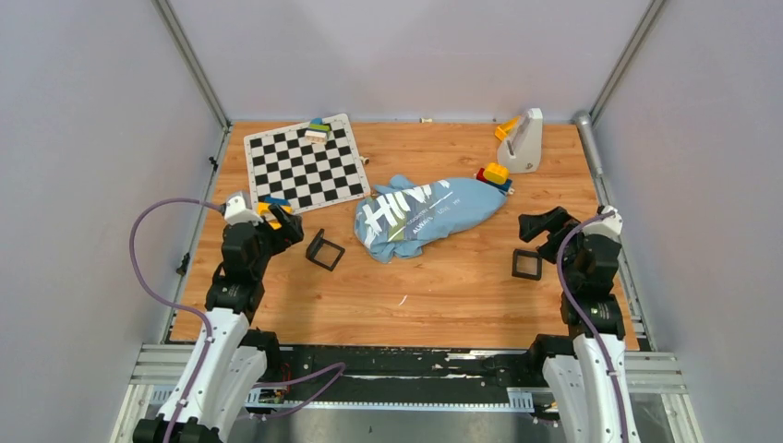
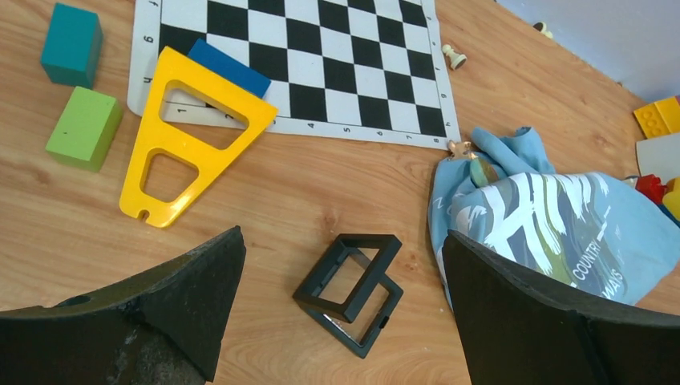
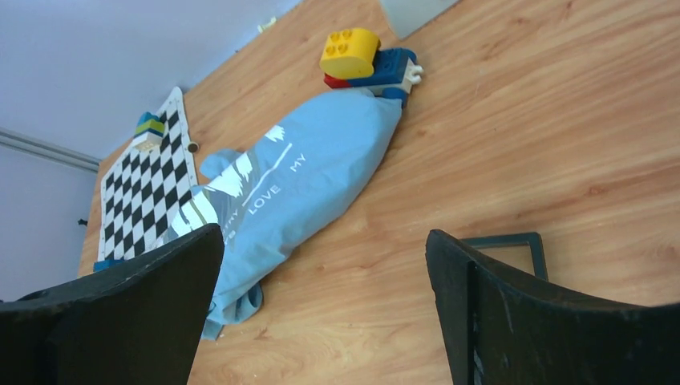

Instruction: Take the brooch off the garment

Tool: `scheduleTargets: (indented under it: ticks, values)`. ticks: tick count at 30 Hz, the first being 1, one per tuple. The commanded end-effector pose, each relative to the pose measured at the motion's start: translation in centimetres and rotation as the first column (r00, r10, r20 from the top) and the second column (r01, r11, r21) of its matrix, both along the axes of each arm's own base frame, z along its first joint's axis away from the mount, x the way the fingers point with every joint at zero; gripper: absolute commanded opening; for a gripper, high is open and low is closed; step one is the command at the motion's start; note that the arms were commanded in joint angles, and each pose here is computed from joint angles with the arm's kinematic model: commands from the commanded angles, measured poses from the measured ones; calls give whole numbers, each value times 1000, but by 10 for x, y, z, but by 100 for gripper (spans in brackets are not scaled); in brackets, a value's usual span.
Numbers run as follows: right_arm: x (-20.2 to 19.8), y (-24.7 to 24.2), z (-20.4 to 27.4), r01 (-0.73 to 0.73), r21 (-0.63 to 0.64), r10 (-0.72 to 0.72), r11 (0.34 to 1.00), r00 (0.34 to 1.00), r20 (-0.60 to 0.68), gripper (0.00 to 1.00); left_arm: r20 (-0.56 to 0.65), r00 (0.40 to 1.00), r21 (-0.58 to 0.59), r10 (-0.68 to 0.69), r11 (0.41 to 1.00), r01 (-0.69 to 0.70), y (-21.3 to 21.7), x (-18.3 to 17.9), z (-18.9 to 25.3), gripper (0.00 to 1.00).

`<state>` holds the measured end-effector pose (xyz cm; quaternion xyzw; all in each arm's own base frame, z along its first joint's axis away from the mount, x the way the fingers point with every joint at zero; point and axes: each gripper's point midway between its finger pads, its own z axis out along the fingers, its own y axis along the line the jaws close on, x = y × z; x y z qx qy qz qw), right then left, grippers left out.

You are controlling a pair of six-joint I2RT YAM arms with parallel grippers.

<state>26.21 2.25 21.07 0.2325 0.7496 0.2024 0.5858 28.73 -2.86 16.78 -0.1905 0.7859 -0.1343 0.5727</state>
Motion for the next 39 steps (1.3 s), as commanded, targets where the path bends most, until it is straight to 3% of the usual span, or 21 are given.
scheduleTargets:
  ticks: [1,4,7,11,16,23,27,32,36,37,38,39]
  values:
    - [4,5,-26,-12,43,16,999,996,-86,98,-18,1000,-39,22,999,-23,0,-3,0,100]
    - [12,12,-39,-32,92,44,995,990,-133,95,8,996,-49,-84,995,85,-18,-4,1,100]
    - [21,22,-47,-63,158,91,985,980,-176,92,120,956,-70,-269,958,278,-51,0,24,100]
    - [37,36,-55,-81,269,141,960,966,-215,90,134,936,-50,-324,941,333,-68,6,41,100]
    - [64,56,-70,-55,400,175,915,947,-271,88,78,890,3,-449,893,450,-111,13,40,99]
    - [105,92,-83,-37,384,167,923,936,-311,84,-33,817,58,-576,815,577,-156,24,8,94]
    - [125,106,-104,-21,436,186,900,922,-341,73,-77,765,74,-639,762,643,-174,23,-10,90]
    - [140,119,-137,-5,471,225,882,883,-411,68,-108,718,109,-687,710,696,-192,22,-28,83]
    - [149,124,-145,-29,471,251,882,874,-416,42,-169,693,113,-701,684,720,-201,17,-49,81]
    - [152,125,-143,-40,463,257,885,872,-416,29,-181,688,107,-702,682,724,-202,16,-53,80]
    - [154,127,-139,-64,458,272,887,873,-405,10,-195,682,101,-705,677,729,-203,15,-56,77]
    - [155,127,-135,-79,449,277,890,875,-396,1,-220,673,98,-707,670,736,-203,11,-61,75]
